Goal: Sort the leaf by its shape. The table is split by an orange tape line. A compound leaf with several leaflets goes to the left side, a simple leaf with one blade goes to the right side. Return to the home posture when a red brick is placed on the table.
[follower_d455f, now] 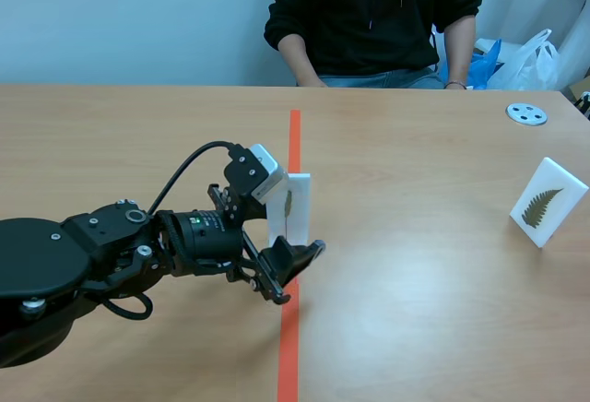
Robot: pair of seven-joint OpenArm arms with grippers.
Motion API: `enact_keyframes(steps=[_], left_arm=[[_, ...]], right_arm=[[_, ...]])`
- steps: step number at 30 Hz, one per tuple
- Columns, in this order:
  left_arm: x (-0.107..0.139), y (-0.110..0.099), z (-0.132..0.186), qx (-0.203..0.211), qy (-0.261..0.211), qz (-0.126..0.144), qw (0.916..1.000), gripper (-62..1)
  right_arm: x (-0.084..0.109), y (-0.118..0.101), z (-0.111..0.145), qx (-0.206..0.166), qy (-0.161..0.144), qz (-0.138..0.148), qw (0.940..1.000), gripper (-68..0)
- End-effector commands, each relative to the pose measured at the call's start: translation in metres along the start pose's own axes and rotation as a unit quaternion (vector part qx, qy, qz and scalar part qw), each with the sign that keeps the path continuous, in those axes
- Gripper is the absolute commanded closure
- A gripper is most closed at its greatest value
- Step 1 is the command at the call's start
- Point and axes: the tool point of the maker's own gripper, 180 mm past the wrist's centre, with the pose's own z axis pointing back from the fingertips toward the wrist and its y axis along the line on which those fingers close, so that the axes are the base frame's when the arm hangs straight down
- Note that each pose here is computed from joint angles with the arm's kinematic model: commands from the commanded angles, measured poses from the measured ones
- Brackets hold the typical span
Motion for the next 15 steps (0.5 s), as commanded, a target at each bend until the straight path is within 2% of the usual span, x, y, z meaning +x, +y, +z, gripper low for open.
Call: enact_keyframes(steps=[1,5,12,15], left_arm=[[0.0178,0.0077,-0.0020,0.012,-0.028,-0.005,0.9995,-32.7],[0.0177,0.0090,-0.0015,0.014,-0.028,-0.007,0.9995,-27.3],[0.0182,0.0090,-0.0015,0.014,-0.029,-0.007,0.9994,-6.1],[0.0182,0.0090,-0.0015,0.014,-0.029,-0.007,0.9994,-4.2]], right_arm=[[0.0035,-0.0007,-0.0002,0.000,-0.007,0.003,1.0000,-48.9],[0.0035,-0.0007,-0.0002,0.000,-0.007,0.003,1.0000,-48.9],[0.0035,-0.0007,-0.0002,0.000,-0.007,0.003,1.0000,-48.9],[0.0035,-0.0007,-0.0002,0.000,-0.007,0.003,1.0000,-48.9]])
